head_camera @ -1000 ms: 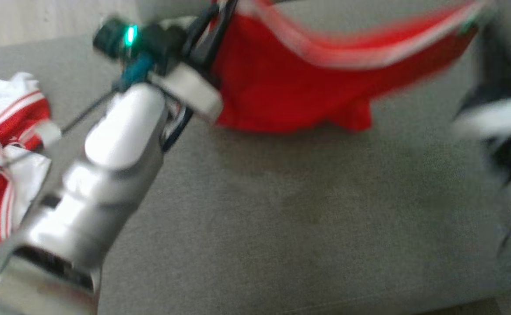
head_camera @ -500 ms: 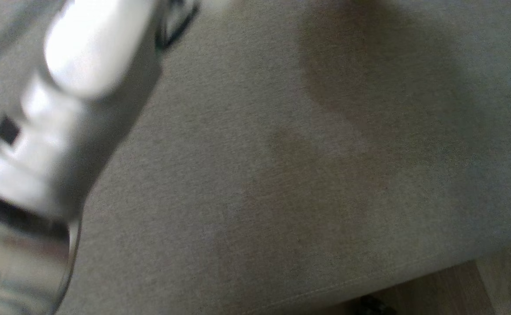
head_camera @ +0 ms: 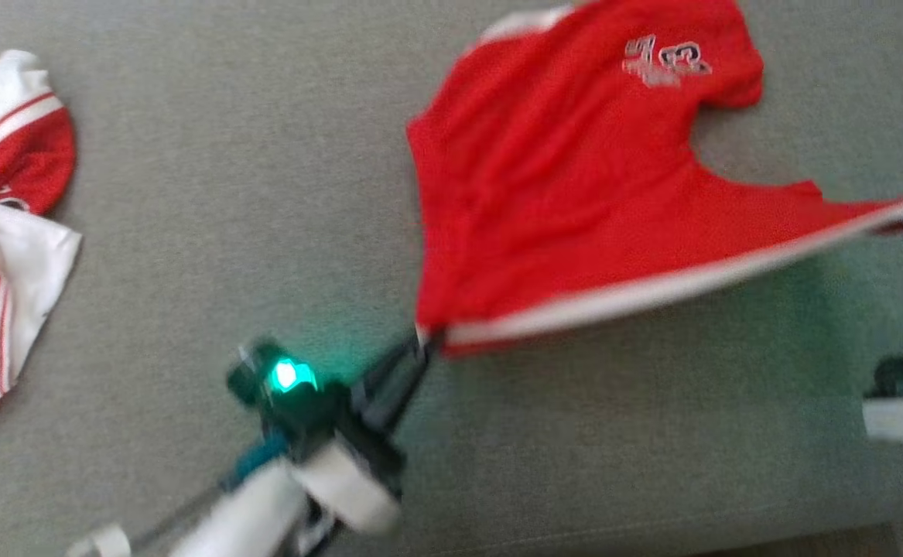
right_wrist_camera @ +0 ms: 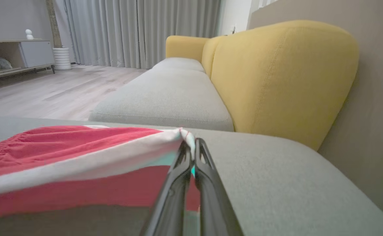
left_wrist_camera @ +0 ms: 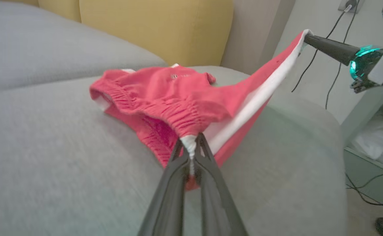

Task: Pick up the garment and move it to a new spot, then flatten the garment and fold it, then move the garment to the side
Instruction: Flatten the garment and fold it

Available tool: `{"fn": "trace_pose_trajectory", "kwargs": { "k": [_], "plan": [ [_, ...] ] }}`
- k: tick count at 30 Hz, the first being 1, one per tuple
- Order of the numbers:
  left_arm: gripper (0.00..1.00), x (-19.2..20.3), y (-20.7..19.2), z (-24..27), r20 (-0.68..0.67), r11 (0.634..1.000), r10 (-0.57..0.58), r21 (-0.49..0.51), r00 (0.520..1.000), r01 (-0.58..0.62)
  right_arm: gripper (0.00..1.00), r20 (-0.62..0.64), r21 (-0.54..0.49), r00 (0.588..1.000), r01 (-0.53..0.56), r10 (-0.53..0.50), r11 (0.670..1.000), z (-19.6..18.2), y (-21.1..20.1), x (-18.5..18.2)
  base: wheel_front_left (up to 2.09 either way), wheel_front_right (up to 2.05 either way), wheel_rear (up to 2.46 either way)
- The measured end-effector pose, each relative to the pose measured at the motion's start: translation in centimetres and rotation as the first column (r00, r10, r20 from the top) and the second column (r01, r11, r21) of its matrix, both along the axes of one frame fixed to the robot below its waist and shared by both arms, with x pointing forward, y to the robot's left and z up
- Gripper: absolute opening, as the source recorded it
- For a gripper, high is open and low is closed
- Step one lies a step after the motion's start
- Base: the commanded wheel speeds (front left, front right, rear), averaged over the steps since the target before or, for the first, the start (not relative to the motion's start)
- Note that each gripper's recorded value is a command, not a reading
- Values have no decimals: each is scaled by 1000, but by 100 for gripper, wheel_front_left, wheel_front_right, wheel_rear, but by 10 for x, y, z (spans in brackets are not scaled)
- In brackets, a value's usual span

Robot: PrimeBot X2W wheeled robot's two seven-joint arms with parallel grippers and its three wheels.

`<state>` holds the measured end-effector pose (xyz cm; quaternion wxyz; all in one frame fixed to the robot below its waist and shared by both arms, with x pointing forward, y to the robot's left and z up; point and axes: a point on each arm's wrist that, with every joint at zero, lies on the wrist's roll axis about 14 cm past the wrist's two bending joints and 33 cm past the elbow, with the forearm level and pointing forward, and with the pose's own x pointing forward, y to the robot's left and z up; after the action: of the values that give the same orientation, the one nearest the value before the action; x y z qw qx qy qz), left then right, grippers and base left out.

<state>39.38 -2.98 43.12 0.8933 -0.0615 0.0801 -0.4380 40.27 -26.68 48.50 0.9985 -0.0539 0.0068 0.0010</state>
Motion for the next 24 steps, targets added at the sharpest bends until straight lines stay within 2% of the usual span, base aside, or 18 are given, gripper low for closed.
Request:
{"fn": "trace_pose_trajectory", "kwargs": {
  "k": [4,9,12,18,24],
  "plan": [
    [0,-39,11,-6,-64,999,33,-10,997,-34,0,-29,34,999,-34,35,999,1,8,-24,0,0,0],
    [0,-58,30,15,-39,993,109,-41,993,-110,0,-83,72,991,-100,106,992,4,23,-51,0,0,0],
    [0,-67,39,20,-34,991,129,-41,991,-130,0,-95,84,985,-136,144,987,7,33,-53,0,0,0],
    [0,-57,39,32,-83,972,186,-132,979,-196,0,-116,44,974,-189,193,981,10,38,-22,0,0,0],
    [0,3,25,44,-101,959,199,-186,975,-215,0,-173,37,953,-247,250,968,-4,46,40,0,0,0]
  ]
}}
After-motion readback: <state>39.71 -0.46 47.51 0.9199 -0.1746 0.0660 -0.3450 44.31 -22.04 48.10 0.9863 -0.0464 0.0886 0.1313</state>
